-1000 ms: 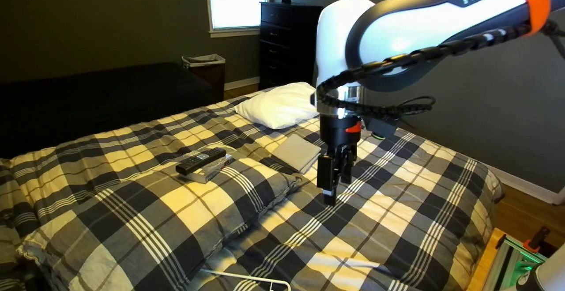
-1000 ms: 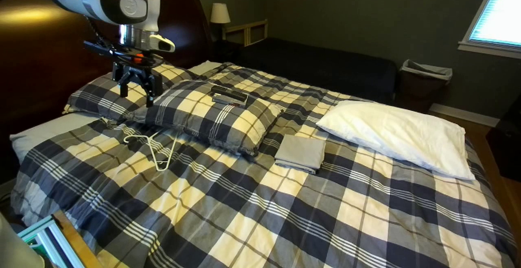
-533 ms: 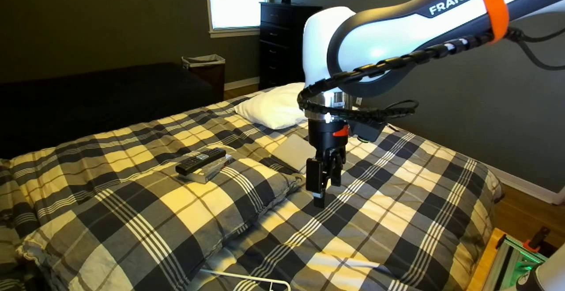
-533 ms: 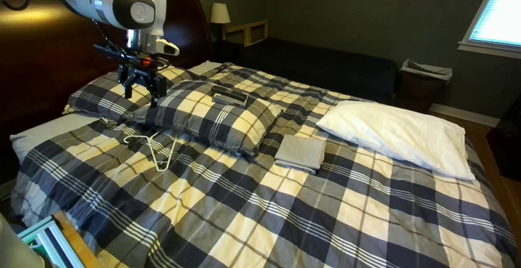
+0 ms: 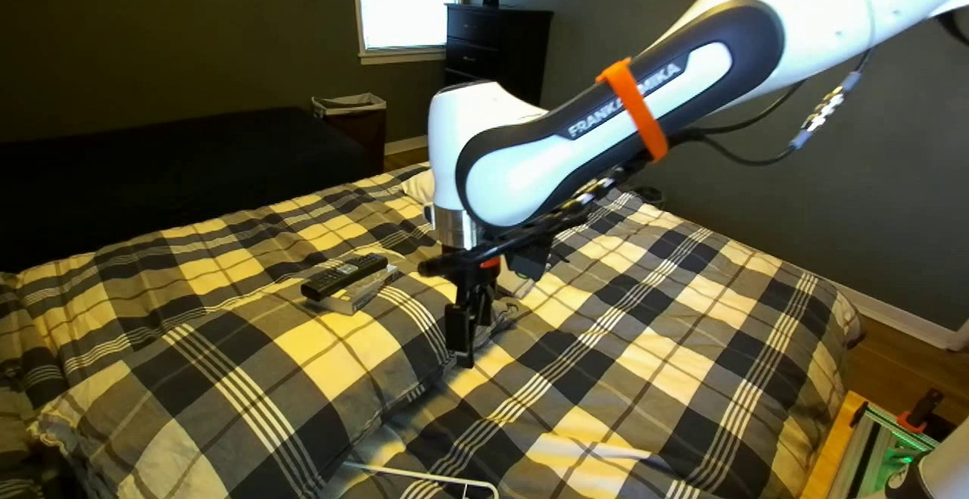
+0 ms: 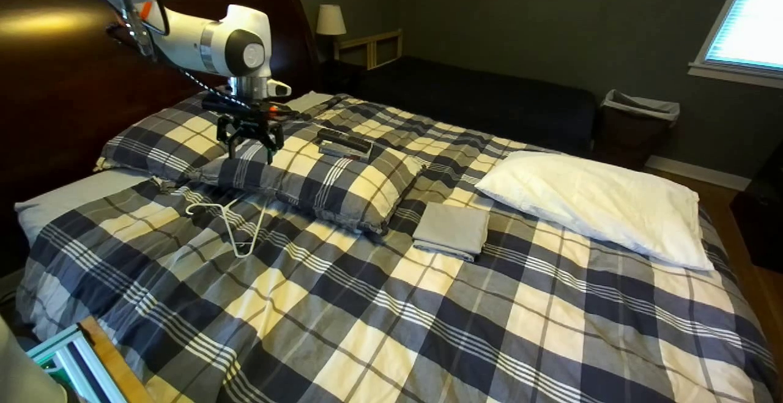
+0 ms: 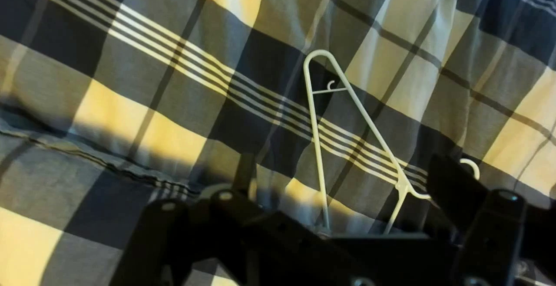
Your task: Put the white hanger on the checkered pillow on the right.
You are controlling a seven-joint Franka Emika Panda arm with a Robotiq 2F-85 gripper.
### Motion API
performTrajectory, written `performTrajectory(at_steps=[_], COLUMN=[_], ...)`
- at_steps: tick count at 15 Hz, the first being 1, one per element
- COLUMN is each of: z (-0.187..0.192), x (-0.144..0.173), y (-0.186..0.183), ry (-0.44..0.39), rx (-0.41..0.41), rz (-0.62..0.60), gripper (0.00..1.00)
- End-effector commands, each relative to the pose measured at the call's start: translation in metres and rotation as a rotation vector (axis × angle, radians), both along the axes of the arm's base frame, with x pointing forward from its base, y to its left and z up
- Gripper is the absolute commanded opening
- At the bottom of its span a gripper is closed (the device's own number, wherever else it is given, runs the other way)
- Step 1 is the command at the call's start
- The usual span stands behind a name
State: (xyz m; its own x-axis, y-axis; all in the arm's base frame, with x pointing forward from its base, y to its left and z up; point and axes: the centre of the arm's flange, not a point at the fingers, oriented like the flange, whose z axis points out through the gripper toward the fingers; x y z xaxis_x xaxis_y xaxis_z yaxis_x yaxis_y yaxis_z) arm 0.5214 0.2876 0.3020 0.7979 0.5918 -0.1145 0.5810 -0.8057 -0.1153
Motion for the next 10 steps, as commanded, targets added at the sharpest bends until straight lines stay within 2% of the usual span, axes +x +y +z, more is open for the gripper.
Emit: performTrajectory(at_steps=[1,3,4,5,7,9,10], z=[-0.052,-0.077,-0.084,-0.071,-0.083,-0.078,-0.08], x=[0.046,0.044,0.043,0.019,0.017,0.021,0.022], y=[0.065,0.101,0.109,0.077,0.089,0.085,0.085], ry=[0.073,0.078,0.107,0.069,0.081,0.074,0.043], rx=[0.029,0.004,0.002,0.025,0.025,0.028,0.024], rz=[0.104,0.145,0.189,0.129,0.142,0.134,0.129], gripper=[1.0,1.0,1.0,1.0,1.0,1.0,1.0])
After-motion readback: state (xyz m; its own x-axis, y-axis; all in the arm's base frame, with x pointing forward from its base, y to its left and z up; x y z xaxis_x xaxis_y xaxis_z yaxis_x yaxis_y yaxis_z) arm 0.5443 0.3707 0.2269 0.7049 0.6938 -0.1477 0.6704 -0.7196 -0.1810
